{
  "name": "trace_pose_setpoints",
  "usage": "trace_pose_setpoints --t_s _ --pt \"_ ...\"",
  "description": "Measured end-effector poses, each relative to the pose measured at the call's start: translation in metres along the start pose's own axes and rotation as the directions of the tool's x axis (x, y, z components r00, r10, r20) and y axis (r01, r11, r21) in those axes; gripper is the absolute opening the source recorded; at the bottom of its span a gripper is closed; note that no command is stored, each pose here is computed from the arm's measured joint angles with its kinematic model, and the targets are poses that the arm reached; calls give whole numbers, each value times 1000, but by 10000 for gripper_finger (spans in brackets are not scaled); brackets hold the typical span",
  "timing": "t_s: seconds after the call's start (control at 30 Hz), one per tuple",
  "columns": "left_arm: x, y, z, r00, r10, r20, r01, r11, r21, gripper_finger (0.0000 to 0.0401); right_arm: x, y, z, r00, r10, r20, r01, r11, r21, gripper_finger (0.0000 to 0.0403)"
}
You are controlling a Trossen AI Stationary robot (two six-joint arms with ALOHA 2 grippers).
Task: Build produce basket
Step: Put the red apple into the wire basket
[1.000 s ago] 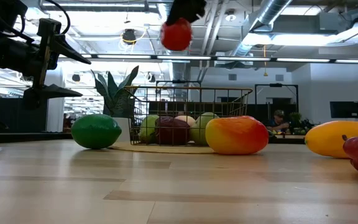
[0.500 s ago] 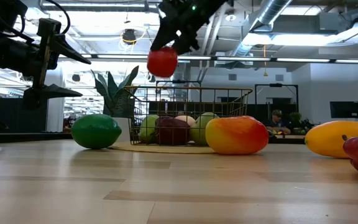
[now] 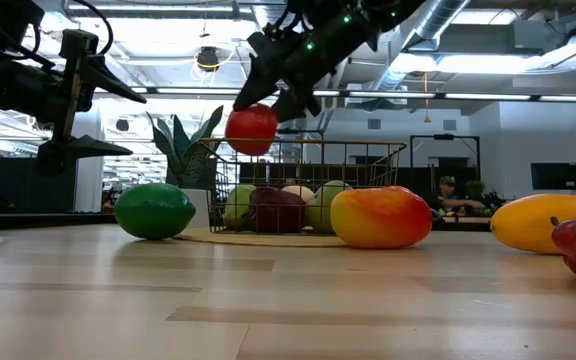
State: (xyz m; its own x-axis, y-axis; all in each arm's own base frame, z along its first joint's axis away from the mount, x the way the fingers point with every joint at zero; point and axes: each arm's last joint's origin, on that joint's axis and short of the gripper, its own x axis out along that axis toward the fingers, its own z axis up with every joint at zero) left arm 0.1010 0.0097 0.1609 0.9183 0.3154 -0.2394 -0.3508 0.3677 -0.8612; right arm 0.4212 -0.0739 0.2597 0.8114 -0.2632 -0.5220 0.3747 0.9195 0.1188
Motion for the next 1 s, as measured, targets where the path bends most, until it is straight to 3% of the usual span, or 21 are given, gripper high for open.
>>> trace_pose_setpoints --t_s 0.17,0.47,1.0 --pt "0 0 0 1000 0 1 0 1000 0 341 9 10 -10 999 28 30 -28 1000 5 343" --pt "0 0 0 1000 0 1 0 1000 -1 341 34 9 -33 999 9 -50 -10 1000 -6 346" --pt "0 0 0 1000 0 2 0 1000 -5 341 34 5 -36 997 -4 -83 4 1000 0 367"
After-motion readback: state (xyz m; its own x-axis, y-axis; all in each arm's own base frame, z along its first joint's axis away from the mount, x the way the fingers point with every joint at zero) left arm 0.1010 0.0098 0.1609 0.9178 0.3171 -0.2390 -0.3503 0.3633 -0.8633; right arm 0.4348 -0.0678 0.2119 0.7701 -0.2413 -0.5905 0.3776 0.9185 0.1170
